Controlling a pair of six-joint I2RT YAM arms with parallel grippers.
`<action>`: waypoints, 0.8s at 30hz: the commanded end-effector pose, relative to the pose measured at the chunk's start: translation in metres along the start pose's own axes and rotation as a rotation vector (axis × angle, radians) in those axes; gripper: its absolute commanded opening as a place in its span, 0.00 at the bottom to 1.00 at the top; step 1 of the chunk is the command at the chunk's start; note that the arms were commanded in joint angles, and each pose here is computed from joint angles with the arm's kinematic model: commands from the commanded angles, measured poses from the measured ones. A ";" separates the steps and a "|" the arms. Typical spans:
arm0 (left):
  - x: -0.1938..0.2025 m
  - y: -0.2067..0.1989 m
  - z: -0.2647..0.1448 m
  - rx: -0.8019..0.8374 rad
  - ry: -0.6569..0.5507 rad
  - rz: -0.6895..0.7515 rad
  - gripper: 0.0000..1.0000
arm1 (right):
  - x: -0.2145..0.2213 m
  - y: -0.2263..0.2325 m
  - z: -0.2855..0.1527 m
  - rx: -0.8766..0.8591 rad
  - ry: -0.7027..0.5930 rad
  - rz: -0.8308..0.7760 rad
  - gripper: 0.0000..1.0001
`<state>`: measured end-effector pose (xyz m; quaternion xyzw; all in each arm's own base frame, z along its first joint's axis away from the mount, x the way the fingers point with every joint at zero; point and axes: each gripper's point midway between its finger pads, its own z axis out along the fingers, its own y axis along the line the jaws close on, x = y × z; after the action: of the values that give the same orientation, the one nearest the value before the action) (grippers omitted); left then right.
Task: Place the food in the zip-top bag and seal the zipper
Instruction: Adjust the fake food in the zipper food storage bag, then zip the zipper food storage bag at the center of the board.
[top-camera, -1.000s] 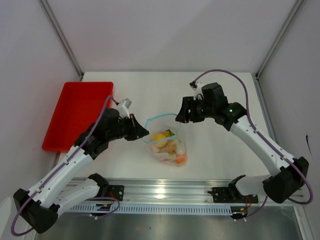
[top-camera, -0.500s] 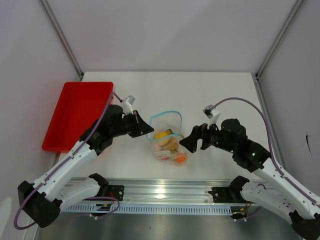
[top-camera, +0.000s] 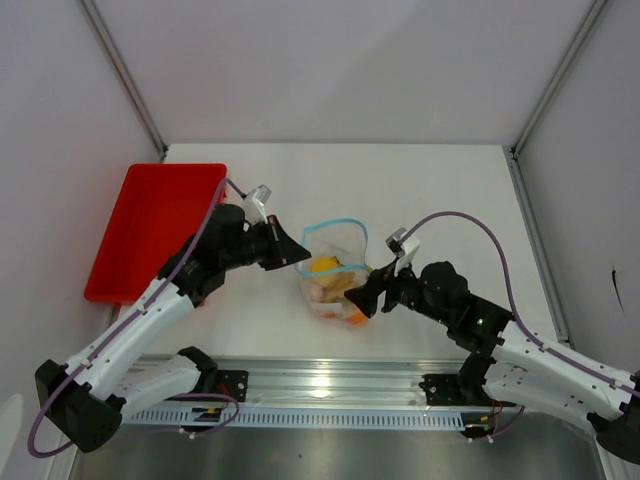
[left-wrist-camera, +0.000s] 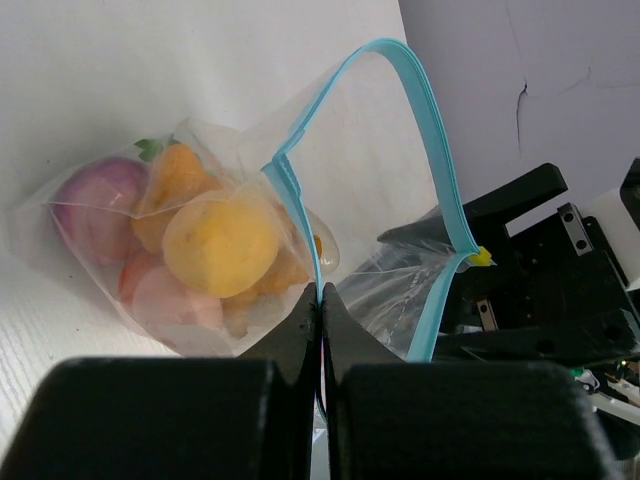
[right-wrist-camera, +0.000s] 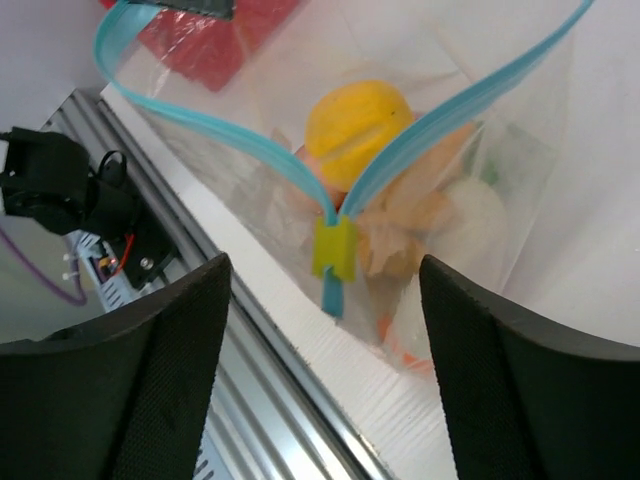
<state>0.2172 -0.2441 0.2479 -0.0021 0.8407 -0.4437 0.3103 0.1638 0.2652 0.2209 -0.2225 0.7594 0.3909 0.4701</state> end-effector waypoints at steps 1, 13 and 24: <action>-0.012 -0.024 -0.005 0.077 -0.023 0.011 0.00 | -0.027 -0.006 0.012 0.043 -0.147 -0.041 0.75; -0.013 -0.023 -0.010 0.061 -0.037 0.018 0.01 | -0.043 -0.011 0.013 0.074 -0.215 -0.078 0.00; -0.017 -0.010 -0.020 0.018 -0.109 0.130 0.48 | -0.053 0.004 -0.002 0.017 -0.205 -0.087 0.00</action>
<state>0.2143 -0.2382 0.2602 0.0162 0.8294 -0.4430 0.3401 0.1885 0.2616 0.2311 -0.2071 0.7326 0.3572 0.5411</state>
